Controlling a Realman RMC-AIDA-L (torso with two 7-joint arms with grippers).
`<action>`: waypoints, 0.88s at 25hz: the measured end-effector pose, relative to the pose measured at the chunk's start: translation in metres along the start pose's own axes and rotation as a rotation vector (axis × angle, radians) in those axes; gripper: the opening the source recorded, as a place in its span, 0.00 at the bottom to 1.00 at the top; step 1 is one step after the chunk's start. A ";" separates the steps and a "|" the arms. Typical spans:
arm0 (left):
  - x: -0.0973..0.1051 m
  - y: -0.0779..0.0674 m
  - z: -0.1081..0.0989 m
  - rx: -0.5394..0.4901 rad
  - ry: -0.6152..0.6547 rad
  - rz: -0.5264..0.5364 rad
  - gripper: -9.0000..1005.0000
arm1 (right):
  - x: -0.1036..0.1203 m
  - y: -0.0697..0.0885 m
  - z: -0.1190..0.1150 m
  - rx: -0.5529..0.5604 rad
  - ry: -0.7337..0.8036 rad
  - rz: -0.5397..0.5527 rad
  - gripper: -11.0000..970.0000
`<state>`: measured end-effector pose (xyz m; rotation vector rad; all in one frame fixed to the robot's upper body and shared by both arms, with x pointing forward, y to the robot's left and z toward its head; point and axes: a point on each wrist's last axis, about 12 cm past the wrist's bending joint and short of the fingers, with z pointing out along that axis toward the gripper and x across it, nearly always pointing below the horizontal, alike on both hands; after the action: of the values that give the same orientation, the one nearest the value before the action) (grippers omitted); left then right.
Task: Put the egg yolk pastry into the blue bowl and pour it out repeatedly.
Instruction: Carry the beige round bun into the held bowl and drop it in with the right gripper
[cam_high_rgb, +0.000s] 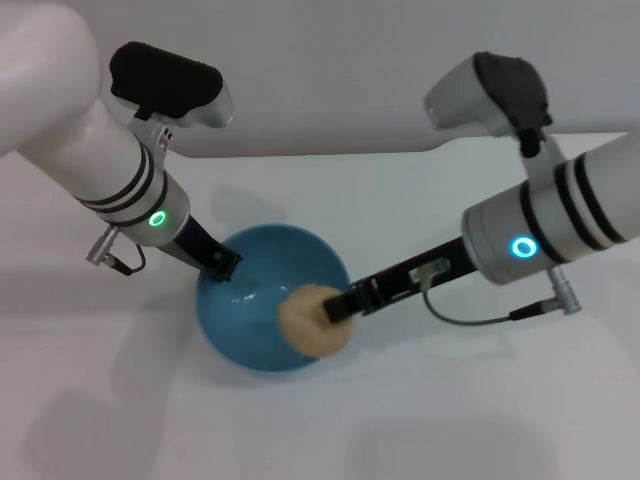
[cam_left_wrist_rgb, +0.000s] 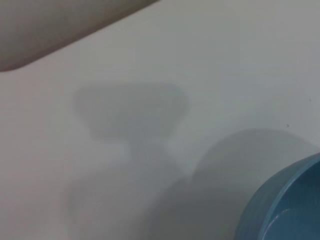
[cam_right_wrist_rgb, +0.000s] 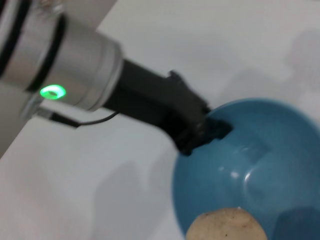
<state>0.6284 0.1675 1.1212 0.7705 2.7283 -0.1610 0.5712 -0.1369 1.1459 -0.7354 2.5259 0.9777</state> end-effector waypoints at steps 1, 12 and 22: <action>0.000 -0.001 0.000 0.002 0.005 0.003 0.01 | -0.001 -0.002 -0.001 0.004 -0.012 0.010 0.03; 0.002 -0.009 -0.003 0.034 0.045 0.017 0.01 | -0.008 -0.016 -0.003 0.027 -0.069 0.010 0.03; 0.002 -0.024 -0.007 0.076 0.046 0.067 0.02 | -0.007 -0.015 0.009 -0.093 -0.113 -0.061 0.11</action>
<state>0.6125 0.1492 1.1283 0.8959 2.7489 -0.2357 0.5869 -0.1376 1.1352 -0.7576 2.3610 1.0908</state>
